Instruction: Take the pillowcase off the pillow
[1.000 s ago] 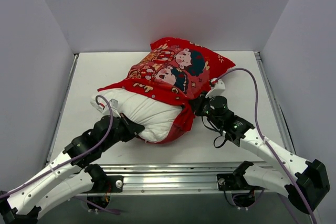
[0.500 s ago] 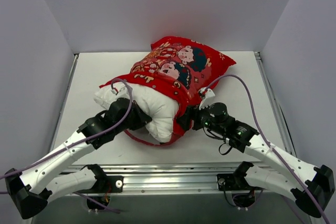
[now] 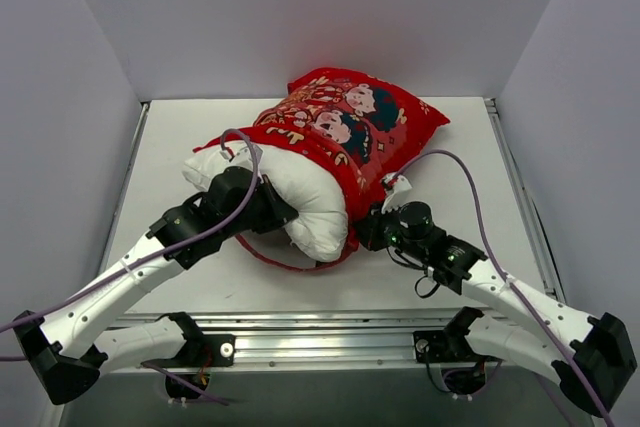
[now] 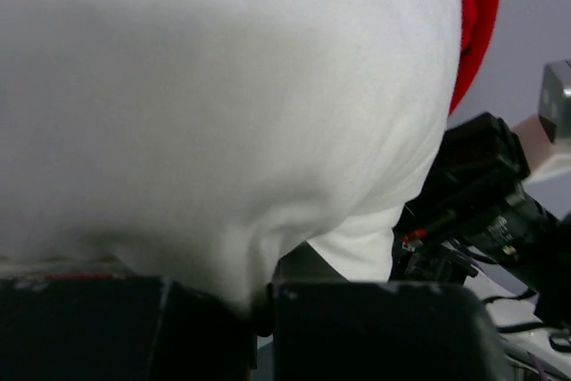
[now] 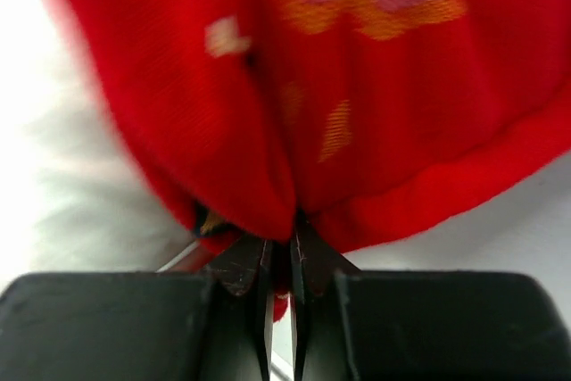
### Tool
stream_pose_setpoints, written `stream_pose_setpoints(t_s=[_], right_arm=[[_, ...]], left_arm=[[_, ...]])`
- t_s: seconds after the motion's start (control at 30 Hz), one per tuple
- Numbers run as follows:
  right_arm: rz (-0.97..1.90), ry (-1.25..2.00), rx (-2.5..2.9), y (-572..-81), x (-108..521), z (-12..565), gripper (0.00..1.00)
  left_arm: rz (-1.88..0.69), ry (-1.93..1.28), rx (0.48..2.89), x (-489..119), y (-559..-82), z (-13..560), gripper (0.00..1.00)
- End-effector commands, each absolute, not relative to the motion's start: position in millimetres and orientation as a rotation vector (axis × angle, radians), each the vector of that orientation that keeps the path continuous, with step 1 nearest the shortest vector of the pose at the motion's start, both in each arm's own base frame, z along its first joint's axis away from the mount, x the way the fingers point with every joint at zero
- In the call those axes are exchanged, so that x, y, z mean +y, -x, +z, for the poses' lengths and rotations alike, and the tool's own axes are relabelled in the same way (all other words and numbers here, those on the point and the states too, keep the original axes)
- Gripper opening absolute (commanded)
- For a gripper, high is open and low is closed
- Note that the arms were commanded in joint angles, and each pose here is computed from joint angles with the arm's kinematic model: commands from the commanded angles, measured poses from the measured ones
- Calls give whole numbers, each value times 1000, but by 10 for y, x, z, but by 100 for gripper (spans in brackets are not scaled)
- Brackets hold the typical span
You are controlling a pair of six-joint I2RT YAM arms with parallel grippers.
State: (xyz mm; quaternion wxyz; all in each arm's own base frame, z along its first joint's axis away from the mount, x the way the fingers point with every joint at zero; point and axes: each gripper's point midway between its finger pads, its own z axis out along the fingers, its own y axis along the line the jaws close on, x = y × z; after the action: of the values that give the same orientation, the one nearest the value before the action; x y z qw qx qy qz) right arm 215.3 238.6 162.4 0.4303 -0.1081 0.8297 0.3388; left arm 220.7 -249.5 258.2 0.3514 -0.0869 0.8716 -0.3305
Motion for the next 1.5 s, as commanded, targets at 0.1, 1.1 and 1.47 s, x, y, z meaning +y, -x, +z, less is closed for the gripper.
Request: stream_pose_setpoints(t_s=[0.1,1.1,1.47], right_arm=[[539,-34,2174,-2658,1805,1097,0],[845,600,1925,-2376,2931,2724,71],[472,751,2048,-3015,3373,2009,79]], left_arm=[[-1192,162,1929,-2503,-2053,3888,2],[-666,331,2356,-1231,-1256,2265,94],[-525,288,2304,-1265,-1601,2349,94]])
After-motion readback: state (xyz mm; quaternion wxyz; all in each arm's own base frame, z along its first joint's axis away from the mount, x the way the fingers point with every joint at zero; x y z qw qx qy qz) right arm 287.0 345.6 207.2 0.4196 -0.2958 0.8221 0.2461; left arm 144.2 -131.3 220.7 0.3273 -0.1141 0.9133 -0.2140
